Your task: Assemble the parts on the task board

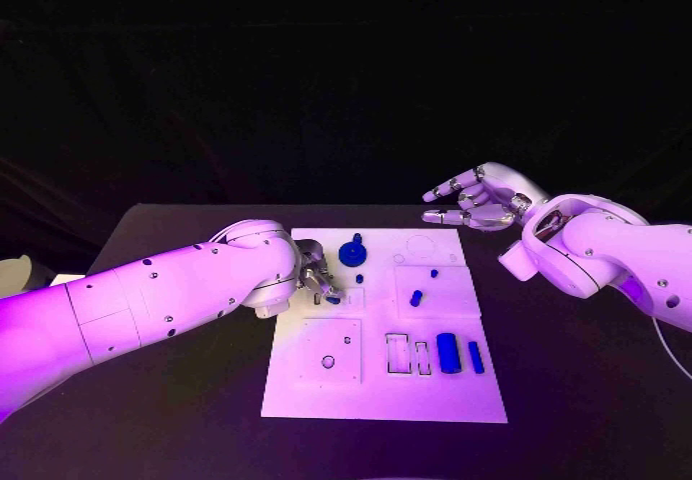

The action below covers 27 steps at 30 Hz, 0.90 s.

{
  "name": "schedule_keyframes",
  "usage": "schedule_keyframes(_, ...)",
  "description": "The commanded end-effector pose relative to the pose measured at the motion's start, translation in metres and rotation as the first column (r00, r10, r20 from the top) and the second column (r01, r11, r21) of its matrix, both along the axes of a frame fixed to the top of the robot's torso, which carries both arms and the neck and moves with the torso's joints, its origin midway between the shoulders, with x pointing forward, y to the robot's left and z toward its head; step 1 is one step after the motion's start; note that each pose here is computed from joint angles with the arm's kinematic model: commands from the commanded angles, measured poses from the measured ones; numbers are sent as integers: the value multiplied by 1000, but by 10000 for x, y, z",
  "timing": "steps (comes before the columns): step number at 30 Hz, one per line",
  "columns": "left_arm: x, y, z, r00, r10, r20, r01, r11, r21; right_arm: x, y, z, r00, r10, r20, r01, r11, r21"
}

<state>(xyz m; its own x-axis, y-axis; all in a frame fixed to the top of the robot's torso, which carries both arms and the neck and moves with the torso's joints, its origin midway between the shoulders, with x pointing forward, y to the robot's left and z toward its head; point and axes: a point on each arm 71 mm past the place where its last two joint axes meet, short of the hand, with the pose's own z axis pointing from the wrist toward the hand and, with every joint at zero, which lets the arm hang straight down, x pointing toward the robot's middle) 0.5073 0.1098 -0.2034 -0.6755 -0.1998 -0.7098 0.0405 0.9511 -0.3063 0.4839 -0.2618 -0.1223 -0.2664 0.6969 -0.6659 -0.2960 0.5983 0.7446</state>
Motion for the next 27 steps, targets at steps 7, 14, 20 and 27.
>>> schedule_keyframes(7, -7, -14, -84, 999, -27, -39, 29, 999, 46, -10, 20, -6, 1000, 16, -8, -16, 1000, -1)
schedule_keyframes(14, 2, -13, -158, 999, -25, -42, 27, 998, 63, -12, 18, -5, 1000, 17, -7, -17, 1000, 0)
schedule_keyframes(20, 7, -1, -187, 999, -17, -46, 20, 997, 68, -10, 19, -6, 1000, 18, -7, -18, 1000, 1)
schedule_keyframes(27, 12, 14, -199, 999, -11, -49, 15, 998, 68, -10, 19, -6, 1000, 18, -7, -18, 1000, 2)
